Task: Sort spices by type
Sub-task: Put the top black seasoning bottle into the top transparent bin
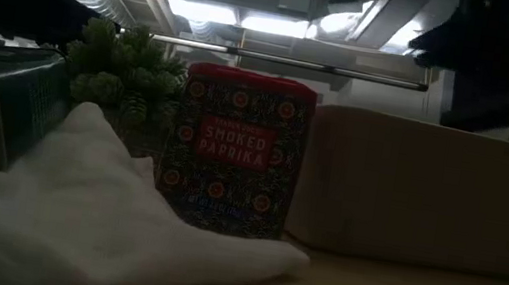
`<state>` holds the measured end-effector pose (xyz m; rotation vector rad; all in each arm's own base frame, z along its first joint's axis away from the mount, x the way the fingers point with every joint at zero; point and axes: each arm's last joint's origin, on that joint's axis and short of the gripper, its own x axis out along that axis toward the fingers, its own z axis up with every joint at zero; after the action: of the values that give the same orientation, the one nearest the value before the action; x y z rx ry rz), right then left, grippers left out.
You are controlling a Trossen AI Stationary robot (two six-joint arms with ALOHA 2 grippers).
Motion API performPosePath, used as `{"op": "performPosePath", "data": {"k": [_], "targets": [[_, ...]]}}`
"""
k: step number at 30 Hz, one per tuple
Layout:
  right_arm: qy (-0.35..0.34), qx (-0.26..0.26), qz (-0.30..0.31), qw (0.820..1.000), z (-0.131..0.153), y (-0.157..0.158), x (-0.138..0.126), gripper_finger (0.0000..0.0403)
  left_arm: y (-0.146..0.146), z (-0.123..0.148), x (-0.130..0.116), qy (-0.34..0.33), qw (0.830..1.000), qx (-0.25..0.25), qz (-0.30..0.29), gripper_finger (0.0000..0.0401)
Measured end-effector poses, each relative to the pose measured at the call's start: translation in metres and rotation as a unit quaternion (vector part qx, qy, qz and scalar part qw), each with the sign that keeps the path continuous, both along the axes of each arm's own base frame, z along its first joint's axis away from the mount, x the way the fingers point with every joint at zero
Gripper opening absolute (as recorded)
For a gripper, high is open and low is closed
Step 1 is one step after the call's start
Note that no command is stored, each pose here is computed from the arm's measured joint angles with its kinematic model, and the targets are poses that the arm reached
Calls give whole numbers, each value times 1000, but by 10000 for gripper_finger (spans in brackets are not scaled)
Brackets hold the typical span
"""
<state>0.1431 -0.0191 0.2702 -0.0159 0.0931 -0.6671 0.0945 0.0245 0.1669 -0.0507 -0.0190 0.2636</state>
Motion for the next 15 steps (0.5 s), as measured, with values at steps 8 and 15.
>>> {"op": "performPosePath", "data": {"k": [8,15], "targets": [[60,22,7,998,16,-27,42,287,0,0,0,0,1000,0,0,282],[108,59,31,992,11,-60,79,287,0,0,0,0,1000,0,0,282]]}}
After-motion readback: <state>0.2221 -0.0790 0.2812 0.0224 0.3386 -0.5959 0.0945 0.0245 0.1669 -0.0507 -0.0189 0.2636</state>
